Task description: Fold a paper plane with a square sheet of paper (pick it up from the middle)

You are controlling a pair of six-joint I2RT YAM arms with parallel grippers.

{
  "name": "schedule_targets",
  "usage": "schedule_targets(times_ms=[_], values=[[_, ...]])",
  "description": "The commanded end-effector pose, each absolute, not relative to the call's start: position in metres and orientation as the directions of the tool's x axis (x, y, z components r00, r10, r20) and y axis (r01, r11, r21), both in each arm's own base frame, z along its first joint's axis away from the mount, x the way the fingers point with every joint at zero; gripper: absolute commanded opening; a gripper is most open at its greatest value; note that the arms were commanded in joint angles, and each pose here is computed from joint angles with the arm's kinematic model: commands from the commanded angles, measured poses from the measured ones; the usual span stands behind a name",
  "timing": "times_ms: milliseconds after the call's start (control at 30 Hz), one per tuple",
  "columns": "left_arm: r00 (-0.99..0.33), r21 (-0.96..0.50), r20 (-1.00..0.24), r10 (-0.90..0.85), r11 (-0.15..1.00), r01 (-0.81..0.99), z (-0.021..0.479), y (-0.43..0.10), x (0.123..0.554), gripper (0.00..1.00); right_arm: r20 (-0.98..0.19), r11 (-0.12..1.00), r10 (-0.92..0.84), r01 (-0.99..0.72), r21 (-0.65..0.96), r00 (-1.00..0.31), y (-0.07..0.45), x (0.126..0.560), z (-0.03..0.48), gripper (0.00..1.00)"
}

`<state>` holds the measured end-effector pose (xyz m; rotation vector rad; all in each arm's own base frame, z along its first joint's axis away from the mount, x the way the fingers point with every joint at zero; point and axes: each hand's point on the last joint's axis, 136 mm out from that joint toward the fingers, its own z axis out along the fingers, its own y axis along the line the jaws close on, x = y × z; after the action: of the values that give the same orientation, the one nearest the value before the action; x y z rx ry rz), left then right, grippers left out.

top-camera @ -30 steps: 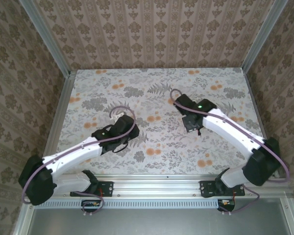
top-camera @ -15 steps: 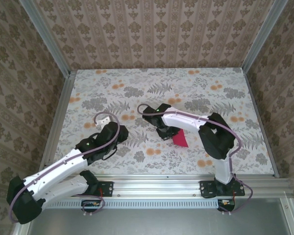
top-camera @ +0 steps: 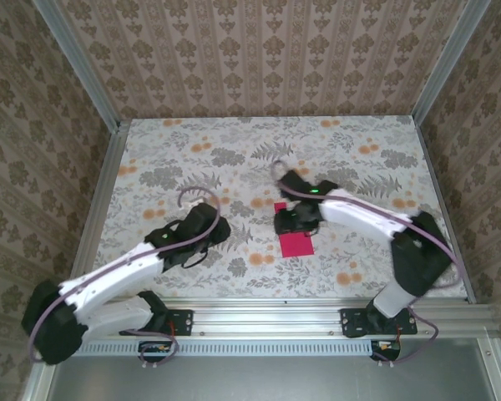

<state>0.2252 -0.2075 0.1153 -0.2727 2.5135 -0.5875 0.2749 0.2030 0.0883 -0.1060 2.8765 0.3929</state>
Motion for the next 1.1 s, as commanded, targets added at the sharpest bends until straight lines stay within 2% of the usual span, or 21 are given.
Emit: schedule_targets(times_ms=[0, 200, 467, 1067], values=[[-0.894, -0.547, -0.413, -0.171, 0.832, 0.093, 0.130, -0.269, 0.233, 0.34, -0.238, 0.862, 0.104, -0.032, 0.505, -0.966, 0.193, 0.288, 0.092, 0.55], [-0.942, -0.594, -0.329, -0.063, 0.790, 0.155, 0.113, -0.345, 0.253, 0.20, -0.171, 0.827, 0.155, 0.033, 0.562, -0.973, 0.163, 0.288, 0.069, 0.51], [-0.971, -0.605, -0.240, -0.002, 0.783, 0.148, 0.081, -0.385, 0.266, 0.16, -0.079, 0.830, 0.155, 0.087, 0.552, -0.985, 0.156, 0.266, 0.037, 0.45], [-0.986, -0.534, -0.155, 0.053, 0.836, 0.129, 0.024, -0.382, 0.261, 0.11, -0.016, 0.849, 0.149, 0.120, 0.515, -0.989, 0.147, 0.238, 0.016, 0.45]])
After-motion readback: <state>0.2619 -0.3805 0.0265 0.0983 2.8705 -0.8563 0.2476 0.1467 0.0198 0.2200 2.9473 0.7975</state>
